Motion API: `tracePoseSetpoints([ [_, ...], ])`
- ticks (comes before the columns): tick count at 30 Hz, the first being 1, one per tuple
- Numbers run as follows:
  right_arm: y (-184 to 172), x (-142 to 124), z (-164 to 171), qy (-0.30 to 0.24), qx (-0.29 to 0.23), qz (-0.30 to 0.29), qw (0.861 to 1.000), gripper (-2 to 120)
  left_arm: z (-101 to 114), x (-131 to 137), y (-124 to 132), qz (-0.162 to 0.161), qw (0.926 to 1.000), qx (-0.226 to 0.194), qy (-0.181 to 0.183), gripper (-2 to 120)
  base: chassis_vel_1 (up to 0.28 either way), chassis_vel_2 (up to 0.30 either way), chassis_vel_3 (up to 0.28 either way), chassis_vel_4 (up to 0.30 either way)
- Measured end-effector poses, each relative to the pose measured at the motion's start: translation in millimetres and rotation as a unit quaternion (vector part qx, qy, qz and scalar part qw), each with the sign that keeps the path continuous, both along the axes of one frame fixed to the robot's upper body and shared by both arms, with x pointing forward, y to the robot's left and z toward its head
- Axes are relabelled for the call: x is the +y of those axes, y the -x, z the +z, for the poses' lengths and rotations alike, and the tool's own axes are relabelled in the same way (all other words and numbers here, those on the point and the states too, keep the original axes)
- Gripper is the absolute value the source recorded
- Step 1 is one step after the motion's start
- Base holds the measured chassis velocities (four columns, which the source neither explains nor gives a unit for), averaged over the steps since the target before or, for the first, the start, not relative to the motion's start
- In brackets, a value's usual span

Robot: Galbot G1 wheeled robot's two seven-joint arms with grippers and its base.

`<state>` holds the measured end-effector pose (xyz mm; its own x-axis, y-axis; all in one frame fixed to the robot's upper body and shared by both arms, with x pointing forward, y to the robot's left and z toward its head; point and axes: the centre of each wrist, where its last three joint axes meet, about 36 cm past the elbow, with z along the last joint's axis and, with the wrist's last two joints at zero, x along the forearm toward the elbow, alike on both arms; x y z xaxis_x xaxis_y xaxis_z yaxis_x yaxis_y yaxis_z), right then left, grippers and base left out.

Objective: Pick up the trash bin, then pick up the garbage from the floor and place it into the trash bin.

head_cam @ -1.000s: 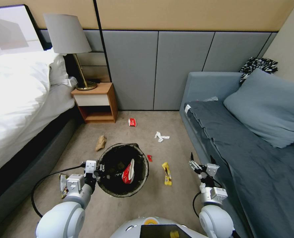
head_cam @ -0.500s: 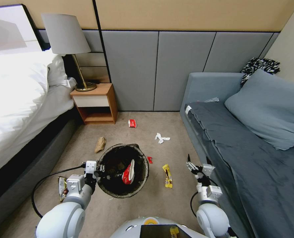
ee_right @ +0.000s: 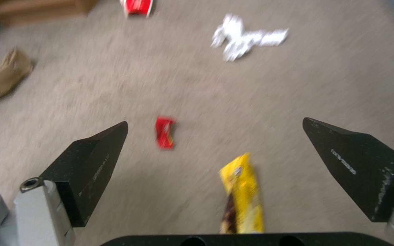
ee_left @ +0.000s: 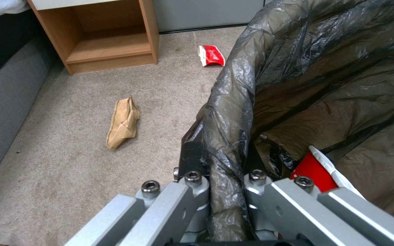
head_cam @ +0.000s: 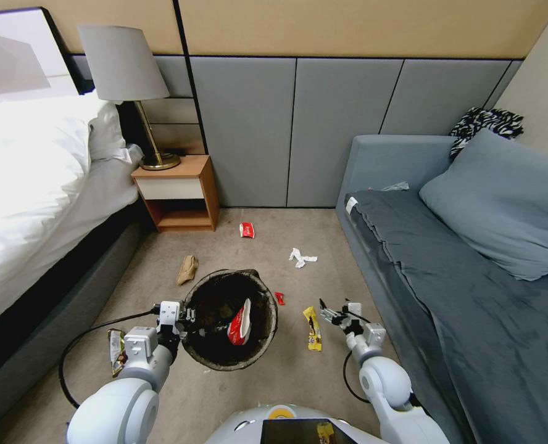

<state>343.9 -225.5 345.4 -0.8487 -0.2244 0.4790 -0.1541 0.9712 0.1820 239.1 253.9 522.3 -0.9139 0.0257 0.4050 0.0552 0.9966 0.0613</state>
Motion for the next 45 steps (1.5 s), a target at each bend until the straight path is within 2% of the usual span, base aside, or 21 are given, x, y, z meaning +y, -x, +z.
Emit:
tracePoseSetpoints([
  [4, -8.0, 3.2, -10.0, -0.002, 0.013, 0.017, 1.0, 100, 0.5, 0.8, -0.4, 0.001, 1.0, -0.001, 0.0, 1, 0.0, 0.0, 0.0, 0.0],
  [8, -24.7, 13.5, -41.3, -0.001, 0.047, 0.038, 0.998, 100, 0.7, 1.0, -0.6, 0.0, 1.0, -0.001, 0.001, 1, 0.0, 0.0, 0.0, 0.0],
  [13, -31.6, 18.1, -62.6, 0.005, 0.071, 0.033, 0.997, 100, 1.2, 1.4, -1.1, -0.002, 1.0, -0.002, 0.0, 1, 0.0, 0.0, 0.0, 0.0],
  [17, -33.2, 20.3, -81.2, 0.03, 0.093, 0.014, 0.995, 100, 2.5, 1.3, -2.8, -0.006, 1.0, -0.005, 0.0, 1, 0.0, 0.0, 0.0, 0.0],
  [24, -39.1, 8.1, -99.4, 0.099, 0.096, -0.012, 0.99, 100, 3.3, -0.9, -4.5, -0.009, 0.9999, -0.009, 0.004, 1, 0.0, 0.0, 0.0, 0.0],
  [33, -44.5, 2.3, -113.9, 0.103, 0.099, -0.026, 0.989, 100, 3.5, -1.4, -5.0, -0.01, 0.9999, -0.01, 0.004, 1, 0.0, 0.0, 0.0, 0.0],
  [45, -51.1, 5.2, -122.4, 0.097, 0.095, -0.015, 0.991, 100, 3.9, -0.9, -5.3, -0.011, 0.9999, -0.011, 0.003, 1, 0.0, 0.0, 0.0, 0.0],
])
